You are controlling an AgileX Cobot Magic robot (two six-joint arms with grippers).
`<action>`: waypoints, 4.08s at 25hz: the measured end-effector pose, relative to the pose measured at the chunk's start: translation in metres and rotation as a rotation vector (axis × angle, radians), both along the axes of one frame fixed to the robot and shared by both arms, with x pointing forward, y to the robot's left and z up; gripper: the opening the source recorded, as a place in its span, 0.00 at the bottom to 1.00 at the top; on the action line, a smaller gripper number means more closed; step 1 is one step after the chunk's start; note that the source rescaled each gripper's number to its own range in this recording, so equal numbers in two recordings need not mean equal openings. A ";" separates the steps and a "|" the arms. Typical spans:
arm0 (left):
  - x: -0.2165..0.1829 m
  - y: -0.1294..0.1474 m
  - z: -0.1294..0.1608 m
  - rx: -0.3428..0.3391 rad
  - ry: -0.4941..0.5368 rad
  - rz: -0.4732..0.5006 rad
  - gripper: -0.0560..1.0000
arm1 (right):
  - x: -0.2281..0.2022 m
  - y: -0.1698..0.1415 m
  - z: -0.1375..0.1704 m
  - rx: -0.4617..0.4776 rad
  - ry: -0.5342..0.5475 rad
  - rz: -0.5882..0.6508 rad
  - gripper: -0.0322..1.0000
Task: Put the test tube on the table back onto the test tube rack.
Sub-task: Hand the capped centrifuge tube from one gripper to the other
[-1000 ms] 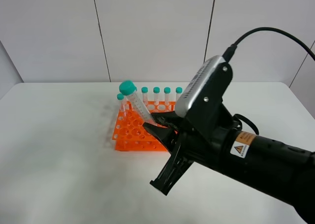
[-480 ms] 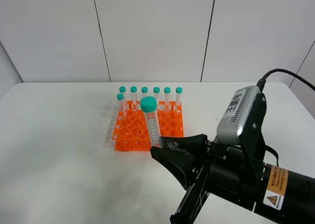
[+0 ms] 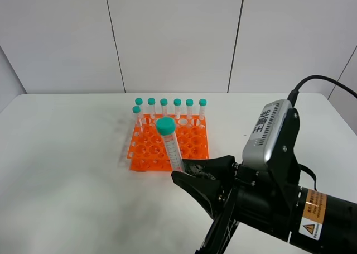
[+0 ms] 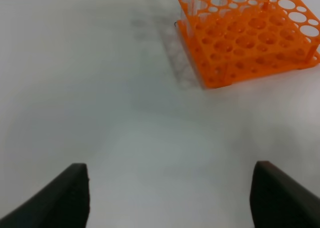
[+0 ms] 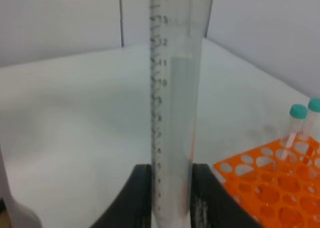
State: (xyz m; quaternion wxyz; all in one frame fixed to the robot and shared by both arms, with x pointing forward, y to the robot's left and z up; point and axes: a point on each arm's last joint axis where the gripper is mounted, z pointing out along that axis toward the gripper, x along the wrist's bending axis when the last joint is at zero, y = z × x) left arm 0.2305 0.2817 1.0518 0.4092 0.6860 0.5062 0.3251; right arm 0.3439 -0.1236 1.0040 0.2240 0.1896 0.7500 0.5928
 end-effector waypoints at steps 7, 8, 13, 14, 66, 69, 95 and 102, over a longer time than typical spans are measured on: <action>0.000 0.000 0.000 0.000 0.000 0.000 1.00 | -0.002 -0.012 0.009 -0.029 -0.031 -0.038 0.03; 0.000 0.000 0.000 0.000 0.000 0.000 1.00 | -0.001 -0.013 0.009 -0.035 -0.035 -0.048 0.03; 0.000 0.000 0.000 0.000 0.000 0.000 1.00 | 0.001 -0.017 0.008 -0.065 -0.038 -0.084 0.03; 0.000 0.000 0.000 0.000 0.000 0.000 1.00 | 0.001 -0.017 0.008 -0.068 -0.037 -0.085 0.03; 0.090 -0.082 0.064 0.038 -0.201 -0.829 1.00 | 0.000 -0.017 0.006 -0.086 -0.018 -0.077 0.03; 0.099 -0.093 0.072 0.046 -0.213 -0.857 1.00 | 0.000 -0.017 0.006 -0.086 -0.018 -0.077 0.03; 0.155 -0.177 0.038 0.087 -0.242 -0.798 1.00 | -0.001 -0.016 0.006 -0.102 -0.049 -0.059 0.03; 0.156 -0.178 0.043 0.054 -0.239 -0.784 0.70 | 0.000 -0.016 0.007 -0.097 -0.058 -0.062 0.03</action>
